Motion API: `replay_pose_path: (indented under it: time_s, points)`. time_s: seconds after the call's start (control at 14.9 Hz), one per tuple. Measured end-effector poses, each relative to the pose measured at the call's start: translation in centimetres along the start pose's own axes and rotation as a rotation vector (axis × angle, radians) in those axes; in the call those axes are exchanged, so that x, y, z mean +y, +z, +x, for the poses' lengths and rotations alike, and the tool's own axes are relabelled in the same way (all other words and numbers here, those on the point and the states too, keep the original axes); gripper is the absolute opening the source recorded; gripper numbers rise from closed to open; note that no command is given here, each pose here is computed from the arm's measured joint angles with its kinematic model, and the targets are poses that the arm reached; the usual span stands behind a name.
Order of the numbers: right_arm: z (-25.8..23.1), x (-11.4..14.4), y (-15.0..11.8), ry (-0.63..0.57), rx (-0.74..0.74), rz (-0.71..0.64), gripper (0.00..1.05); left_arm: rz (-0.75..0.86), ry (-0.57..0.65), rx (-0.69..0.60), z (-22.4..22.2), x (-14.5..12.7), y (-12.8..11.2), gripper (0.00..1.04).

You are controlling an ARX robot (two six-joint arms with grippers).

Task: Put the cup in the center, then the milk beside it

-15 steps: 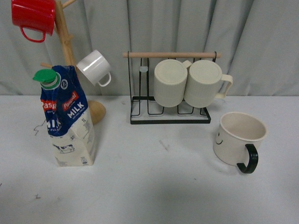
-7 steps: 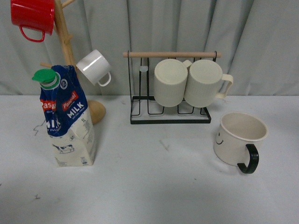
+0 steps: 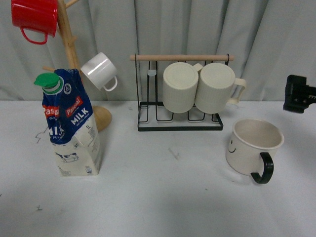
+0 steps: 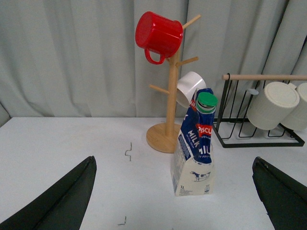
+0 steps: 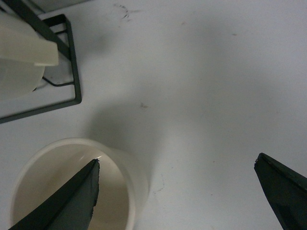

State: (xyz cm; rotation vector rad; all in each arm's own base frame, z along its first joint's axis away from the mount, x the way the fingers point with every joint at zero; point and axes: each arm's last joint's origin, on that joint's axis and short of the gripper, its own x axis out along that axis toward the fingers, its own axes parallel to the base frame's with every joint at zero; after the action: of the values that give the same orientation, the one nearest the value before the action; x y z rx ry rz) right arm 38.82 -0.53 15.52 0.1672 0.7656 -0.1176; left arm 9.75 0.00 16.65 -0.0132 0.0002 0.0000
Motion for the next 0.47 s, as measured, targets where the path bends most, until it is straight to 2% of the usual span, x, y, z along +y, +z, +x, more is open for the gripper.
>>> replay_pose_path:
  time_s: [0.27, 0.47]
  points:
    - [1.8, 1.9, -0.8, 0.064, 0.058, -0.036, 0.98, 0.000, 0.000, 0.000, 0.0, 0.0, 0.0, 0.98]
    - [3.6, 1.9, -2.3, 0.054, 0.124, -0.042, 0.98, 0.000, 0.000, 0.000, 0.0, 0.0, 0.0, 0.98]
